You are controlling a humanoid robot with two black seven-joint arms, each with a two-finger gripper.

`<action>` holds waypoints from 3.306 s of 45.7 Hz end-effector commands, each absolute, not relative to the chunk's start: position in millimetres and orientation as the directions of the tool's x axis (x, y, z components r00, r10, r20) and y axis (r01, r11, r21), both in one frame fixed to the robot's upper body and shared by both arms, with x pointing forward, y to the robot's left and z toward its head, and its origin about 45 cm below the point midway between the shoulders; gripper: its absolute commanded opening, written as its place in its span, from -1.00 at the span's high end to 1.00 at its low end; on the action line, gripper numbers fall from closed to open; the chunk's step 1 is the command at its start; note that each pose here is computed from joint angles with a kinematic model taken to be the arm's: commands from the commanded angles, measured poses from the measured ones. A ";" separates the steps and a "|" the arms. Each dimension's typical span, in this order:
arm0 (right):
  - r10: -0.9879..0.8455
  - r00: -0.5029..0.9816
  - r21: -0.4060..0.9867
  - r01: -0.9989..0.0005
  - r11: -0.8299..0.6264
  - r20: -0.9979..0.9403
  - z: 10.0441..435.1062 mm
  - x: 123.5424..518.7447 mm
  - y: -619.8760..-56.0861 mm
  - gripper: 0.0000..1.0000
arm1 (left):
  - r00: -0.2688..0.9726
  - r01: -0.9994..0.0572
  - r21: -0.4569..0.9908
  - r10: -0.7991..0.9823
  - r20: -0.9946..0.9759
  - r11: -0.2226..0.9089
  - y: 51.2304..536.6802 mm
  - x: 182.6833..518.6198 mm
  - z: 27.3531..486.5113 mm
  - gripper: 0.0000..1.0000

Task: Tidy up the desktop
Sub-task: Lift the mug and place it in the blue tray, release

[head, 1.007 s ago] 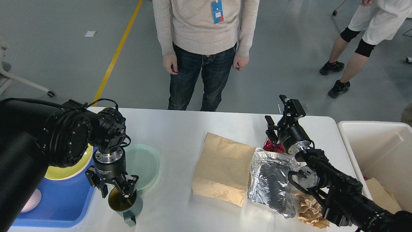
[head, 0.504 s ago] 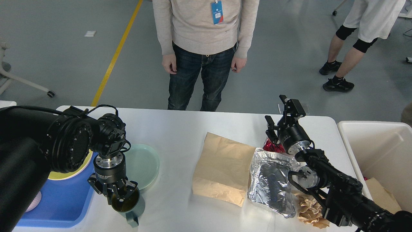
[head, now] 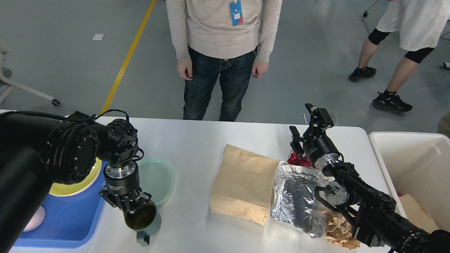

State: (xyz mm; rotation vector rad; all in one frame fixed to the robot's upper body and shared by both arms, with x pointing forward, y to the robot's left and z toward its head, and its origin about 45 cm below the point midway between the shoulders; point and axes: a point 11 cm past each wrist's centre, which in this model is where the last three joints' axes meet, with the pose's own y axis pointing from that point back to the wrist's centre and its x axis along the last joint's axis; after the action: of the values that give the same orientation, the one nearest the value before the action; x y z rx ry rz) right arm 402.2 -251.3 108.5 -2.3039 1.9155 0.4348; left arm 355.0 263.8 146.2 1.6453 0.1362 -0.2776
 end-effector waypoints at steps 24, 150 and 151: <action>-0.943 0.161 0.095 -0.976 -0.195 -0.290 108.5 402.2 -251.4 -1.00 | 0.999 -0.026 0.999 -0.032 0.025 -0.038 270.5 421.4 276.8 1.00; -0.943 0.161 0.095 -0.976 -0.195 -0.290 108.5 402.2 -251.4 -1.00 | 0.930 0.199 0.968 0.340 -0.137 -0.153 469.3 326.5 169.9 -0.69; -0.943 0.161 0.095 -0.976 -0.195 -0.290 108.5 402.2 -251.4 -1.00 | 0.930 0.198 0.968 0.343 -0.137 -0.152 469.7 326.4 170.5 -0.76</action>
State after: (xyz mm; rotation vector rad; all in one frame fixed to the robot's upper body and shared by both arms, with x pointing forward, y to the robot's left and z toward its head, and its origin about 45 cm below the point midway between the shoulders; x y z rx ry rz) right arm 402.2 -251.3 108.5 -2.3038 1.9155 0.4349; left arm 326.8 468.9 167.6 1.7421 0.4048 0.1246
